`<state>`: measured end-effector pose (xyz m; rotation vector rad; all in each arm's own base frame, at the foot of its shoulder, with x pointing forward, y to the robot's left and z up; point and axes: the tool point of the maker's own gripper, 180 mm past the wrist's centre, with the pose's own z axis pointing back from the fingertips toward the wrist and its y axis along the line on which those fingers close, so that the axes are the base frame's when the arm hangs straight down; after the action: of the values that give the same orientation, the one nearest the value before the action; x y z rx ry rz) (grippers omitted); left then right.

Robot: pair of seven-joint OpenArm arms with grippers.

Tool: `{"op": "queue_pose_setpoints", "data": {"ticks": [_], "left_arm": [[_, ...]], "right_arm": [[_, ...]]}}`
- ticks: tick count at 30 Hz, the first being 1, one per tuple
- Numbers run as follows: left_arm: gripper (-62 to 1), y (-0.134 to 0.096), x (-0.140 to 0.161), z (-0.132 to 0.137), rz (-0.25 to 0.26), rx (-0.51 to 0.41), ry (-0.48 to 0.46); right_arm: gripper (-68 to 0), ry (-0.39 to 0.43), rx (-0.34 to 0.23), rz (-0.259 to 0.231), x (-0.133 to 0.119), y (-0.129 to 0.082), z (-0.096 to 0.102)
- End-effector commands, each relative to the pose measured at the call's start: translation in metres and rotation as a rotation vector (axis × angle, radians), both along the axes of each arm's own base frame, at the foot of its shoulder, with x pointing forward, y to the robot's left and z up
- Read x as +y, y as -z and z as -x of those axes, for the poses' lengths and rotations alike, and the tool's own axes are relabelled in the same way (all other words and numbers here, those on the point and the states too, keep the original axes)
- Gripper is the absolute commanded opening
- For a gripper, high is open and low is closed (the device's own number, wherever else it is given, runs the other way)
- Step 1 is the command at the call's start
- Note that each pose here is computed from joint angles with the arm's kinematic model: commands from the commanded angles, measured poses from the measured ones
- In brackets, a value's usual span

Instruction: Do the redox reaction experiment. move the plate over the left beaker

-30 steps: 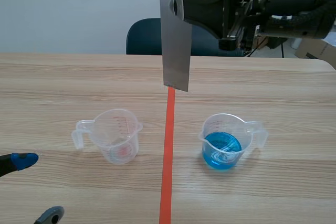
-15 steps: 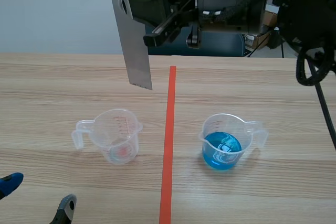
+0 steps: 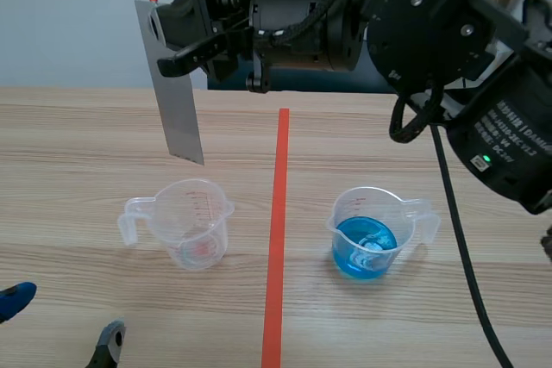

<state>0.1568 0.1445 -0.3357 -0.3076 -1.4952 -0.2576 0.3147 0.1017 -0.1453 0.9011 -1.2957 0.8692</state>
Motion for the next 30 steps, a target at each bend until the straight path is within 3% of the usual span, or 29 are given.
{"op": "queue_pose_setpoints", "data": {"ticks": [1,9,19,24,30], "left_arm": [[1.4,-0.006,-0.004,0.0,0.0,-0.036,0.014],[1.4,-0.02,0.0,0.009,0.048,-0.146,0.004],[1.4,-0.014,0.007,0.003,0.058,-0.169,-0.022],[1.4,-0.013,0.008,0.004,0.073,-0.179,-0.039],[1.4,-0.014,0.007,0.004,0.08,-0.181,-0.041]], "right_arm": [[-66.9,0.006,-0.037,-0.023,0.001,-0.016,-0.005],[-66.9,-0.029,-0.035,-0.006,0.019,-0.009,0.0],[-66.9,-0.092,-0.068,0.028,0.03,0.0,0.015],[-66.9,-0.117,-0.1,-0.007,0.028,-0.002,0.022],[-66.9,-0.102,-0.098,-0.032,0.02,0.004,0.023]]}}
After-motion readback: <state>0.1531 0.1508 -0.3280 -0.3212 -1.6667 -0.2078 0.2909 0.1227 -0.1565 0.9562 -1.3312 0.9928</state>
